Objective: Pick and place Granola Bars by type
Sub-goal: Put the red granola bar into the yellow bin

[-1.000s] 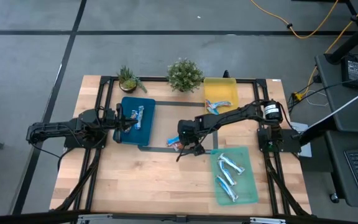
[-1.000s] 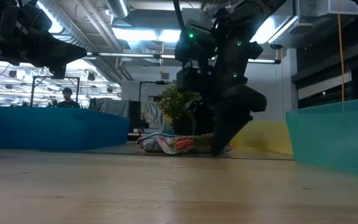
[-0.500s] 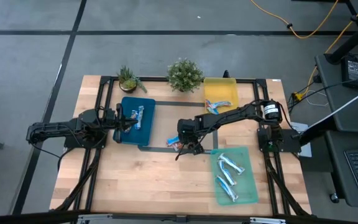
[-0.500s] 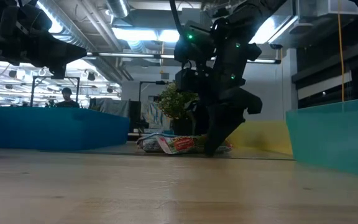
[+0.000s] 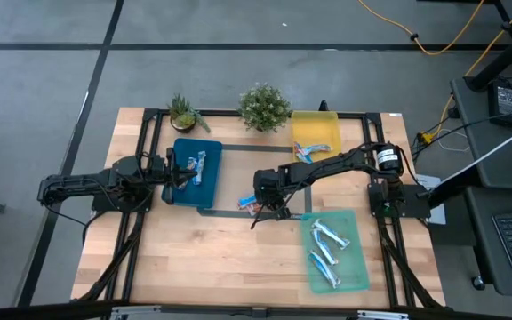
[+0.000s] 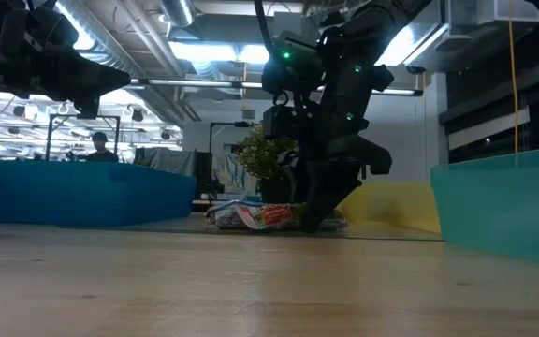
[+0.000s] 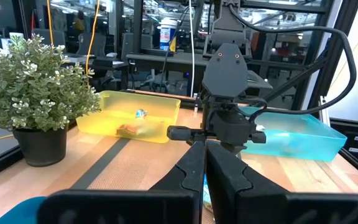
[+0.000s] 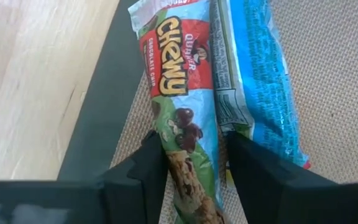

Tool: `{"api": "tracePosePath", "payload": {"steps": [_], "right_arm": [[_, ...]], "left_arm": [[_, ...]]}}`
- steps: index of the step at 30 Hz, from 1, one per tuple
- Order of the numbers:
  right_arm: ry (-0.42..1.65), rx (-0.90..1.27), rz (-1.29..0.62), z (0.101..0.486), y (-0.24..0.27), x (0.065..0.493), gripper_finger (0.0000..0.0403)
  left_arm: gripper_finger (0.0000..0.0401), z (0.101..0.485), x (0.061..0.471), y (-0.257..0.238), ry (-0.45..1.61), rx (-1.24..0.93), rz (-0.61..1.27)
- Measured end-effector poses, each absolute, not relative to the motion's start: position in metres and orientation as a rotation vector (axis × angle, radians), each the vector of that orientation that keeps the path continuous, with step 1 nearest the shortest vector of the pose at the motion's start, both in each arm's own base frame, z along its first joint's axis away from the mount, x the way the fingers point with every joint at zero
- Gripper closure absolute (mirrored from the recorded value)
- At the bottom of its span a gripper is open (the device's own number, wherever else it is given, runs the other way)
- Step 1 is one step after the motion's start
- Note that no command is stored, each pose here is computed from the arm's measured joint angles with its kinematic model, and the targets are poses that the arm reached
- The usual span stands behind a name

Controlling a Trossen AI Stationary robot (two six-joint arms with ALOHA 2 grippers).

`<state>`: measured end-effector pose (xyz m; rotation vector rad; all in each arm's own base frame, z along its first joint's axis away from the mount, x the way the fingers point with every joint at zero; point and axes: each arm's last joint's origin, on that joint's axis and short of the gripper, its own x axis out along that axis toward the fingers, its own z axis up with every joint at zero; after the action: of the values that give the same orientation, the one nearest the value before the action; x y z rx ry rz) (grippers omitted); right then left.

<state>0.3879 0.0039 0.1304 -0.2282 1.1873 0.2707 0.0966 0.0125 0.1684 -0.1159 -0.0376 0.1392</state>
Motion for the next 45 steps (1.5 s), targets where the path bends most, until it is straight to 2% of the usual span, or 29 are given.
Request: {"api": "tracePosePath", "payload": {"steps": [8,15,20,26,32,37,45], "right_arm": [[1.263,-0.224,0.276,0.137,0.004,0.387,0.0250],[1.280,-0.231,0.279,0.164,0.003,0.397,0.0254],[1.263,-0.253,0.286,0.181,0.002,0.403,0.0277],[1.256,-0.239,0.307,0.185,-0.004,0.404,0.0314],[1.259,-0.201,0.328,0.185,-0.003,0.403,0.0321],[1.239,-0.156,0.367,0.180,-0.002,0.402,0.0290],[1.295,-0.108,0.363,0.160,-0.005,0.391,0.0190]], "left_arm": [[0.0394,0.168,0.097,0.012,-0.038,-0.116,0.139],[0.0388,0.168,0.097,0.012,-0.037,-0.116,0.139],[0.0390,0.168,0.097,0.013,-0.038,-0.116,0.139],[0.0393,0.168,0.097,0.013,-0.038,-0.116,0.139],[0.0388,0.168,0.097,0.012,-0.038,-0.116,0.139],[0.0392,0.168,0.097,0.013,-0.037,-0.116,0.140],[0.0388,0.168,0.097,0.012,-0.038,-0.116,0.139]]}}
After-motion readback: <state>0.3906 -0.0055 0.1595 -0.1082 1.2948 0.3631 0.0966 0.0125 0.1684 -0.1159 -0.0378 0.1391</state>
